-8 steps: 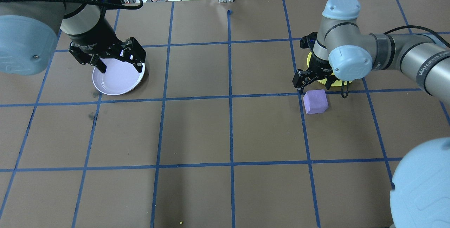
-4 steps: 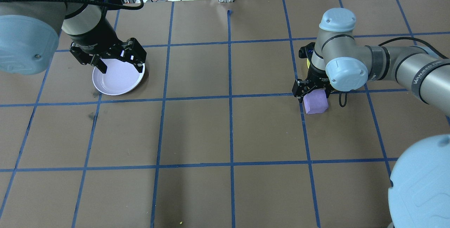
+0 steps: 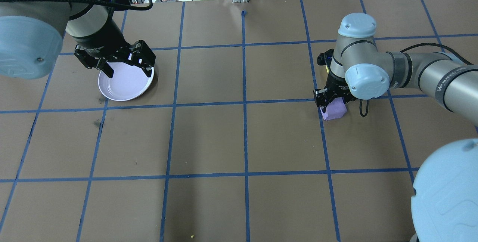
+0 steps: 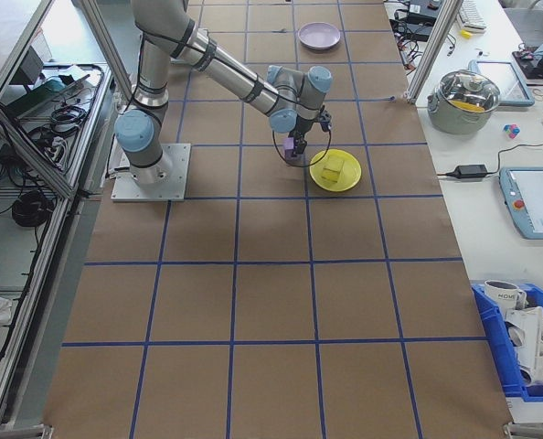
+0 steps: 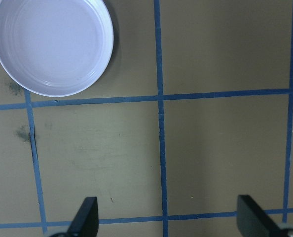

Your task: Sort blocks by color into plates

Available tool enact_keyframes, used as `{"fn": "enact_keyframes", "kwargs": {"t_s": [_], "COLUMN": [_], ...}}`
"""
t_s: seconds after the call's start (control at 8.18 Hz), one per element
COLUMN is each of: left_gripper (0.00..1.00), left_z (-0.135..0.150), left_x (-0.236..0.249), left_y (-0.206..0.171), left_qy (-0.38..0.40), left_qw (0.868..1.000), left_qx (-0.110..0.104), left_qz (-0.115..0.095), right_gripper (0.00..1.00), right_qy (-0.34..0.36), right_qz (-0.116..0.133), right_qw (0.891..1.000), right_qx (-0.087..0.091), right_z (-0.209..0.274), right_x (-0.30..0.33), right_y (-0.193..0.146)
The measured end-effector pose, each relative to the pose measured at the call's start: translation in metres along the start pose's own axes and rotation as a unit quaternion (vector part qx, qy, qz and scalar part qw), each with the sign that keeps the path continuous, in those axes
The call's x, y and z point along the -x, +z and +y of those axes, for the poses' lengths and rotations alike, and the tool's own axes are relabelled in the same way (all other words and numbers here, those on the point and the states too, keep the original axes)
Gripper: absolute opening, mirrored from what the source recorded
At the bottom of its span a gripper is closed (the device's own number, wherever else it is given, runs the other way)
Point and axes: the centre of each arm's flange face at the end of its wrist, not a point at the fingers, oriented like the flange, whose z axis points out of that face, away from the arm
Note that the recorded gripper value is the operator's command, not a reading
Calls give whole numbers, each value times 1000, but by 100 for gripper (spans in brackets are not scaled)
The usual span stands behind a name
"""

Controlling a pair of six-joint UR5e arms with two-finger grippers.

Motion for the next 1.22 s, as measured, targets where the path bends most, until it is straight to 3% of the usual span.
{"fn": "enact_keyframes", "kwargs": {"t_s": [0.37,0.61,0.98,1.22], "left_gripper": [100,100,100,100], "left_z": [0,0,0,0], "left_x": [0,0,0,0], "left_y": [0,0,1,1], "left_qy": [0,0,1,1], "left_qw": [1000,1000,1000,1000], "left_qx": [0,0,1,1], "left_qz": [0,0,0,0], "right_gripper": [27,28,32,33], "right_qy": [13,-4,-10,0], "right_qz": [-22,-33,-81,-95], "right_qw": [999,998,994,991], "right_qx": [-28,-49,-78,-93], "right_z": [0,12,33,20], "right_x": [31,117,246,321], "right_y": [-26,-43,-74,-72]}}
